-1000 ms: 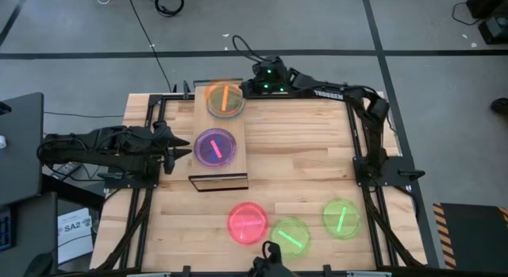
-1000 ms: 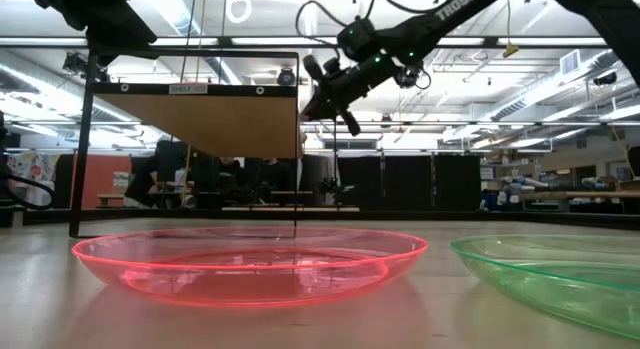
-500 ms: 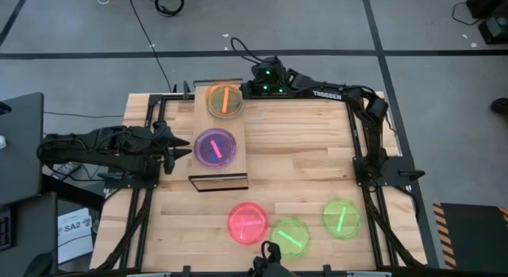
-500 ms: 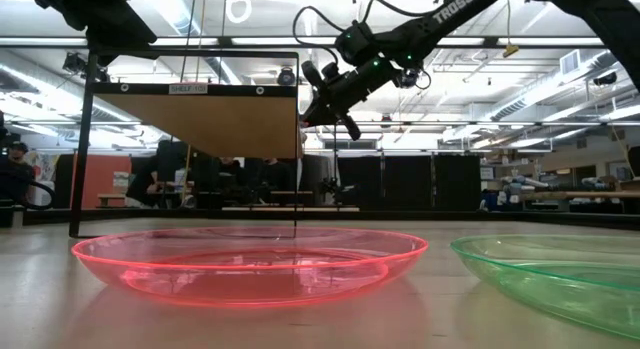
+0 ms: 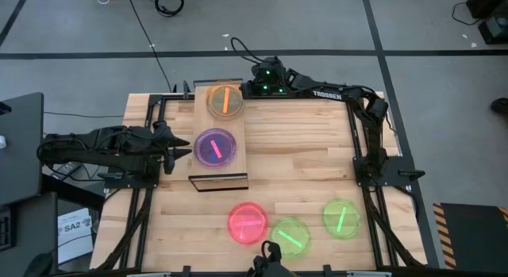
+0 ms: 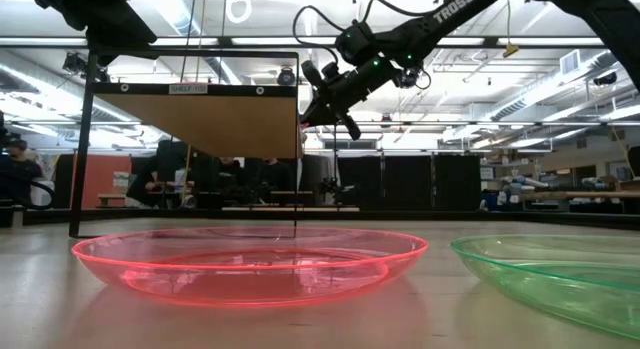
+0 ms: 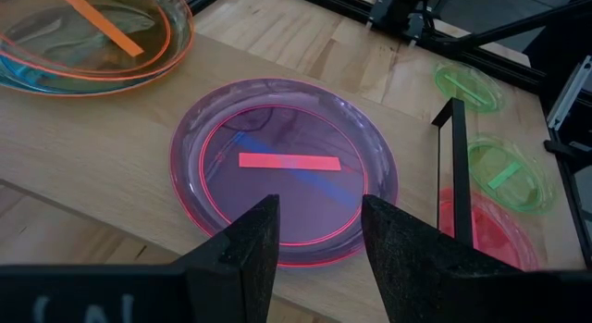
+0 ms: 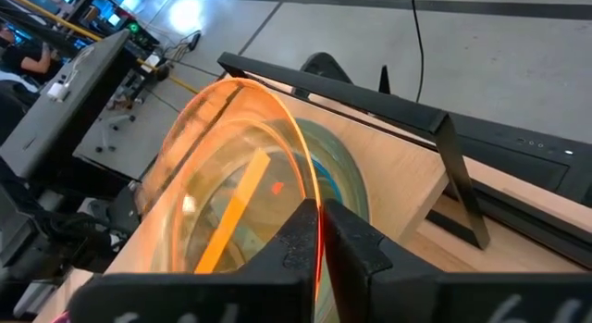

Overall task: Place and stack plates onto a shelf
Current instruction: Stack the orange plate on top of the blue plate on the shelf, then stack the pink plate on top of the pink plate on the shelf

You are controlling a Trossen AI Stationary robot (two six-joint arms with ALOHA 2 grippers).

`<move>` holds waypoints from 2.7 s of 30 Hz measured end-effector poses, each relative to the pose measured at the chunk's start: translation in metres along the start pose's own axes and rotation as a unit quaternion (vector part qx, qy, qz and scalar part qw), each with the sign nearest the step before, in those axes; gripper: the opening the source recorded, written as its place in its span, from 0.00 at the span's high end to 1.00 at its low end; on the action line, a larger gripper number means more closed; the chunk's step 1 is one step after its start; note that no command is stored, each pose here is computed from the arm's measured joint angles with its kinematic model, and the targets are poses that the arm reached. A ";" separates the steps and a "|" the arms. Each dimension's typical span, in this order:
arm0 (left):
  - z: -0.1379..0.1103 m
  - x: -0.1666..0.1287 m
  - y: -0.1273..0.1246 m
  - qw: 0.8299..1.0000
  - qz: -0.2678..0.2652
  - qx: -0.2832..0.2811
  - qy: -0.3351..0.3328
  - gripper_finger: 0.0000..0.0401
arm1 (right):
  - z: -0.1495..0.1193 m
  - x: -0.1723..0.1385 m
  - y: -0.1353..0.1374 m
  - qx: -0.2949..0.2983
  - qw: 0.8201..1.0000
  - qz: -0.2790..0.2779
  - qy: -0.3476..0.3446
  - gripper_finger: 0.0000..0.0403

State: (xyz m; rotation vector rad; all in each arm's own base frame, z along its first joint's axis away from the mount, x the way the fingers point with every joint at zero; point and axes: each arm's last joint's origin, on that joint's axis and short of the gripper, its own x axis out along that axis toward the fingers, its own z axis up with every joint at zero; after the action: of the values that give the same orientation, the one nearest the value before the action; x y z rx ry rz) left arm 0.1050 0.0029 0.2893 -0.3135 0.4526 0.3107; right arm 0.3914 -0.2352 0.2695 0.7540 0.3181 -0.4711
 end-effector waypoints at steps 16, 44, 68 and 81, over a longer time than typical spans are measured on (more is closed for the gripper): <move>0.000 0.000 0.000 1.000 0.000 0.000 0.000 0.60 | 0.003 0.000 0.000 -0.002 1.000 -0.017 -0.023 0.79; 0.000 0.000 0.000 1.000 0.000 0.000 0.000 0.60 | -0.027 0.001 0.006 -0.039 0.994 -0.079 0.069 0.80; 0.000 0.000 0.000 1.000 0.000 -0.004 -0.001 0.60 | -0.026 0.003 0.011 -0.059 0.994 -0.074 0.049 0.80; 0.036 0.003 -0.020 0.981 -0.124 -0.024 -0.147 0.60 | -0.029 -0.021 0.003 -0.110 0.978 -0.113 0.139 0.80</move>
State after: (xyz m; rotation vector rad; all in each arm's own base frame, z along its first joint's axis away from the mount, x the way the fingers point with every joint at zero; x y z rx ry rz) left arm 0.1280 -0.0018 0.3229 -0.3604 0.1120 0.1203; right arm 0.3714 -0.2065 0.2604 0.5695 0.7115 -0.5347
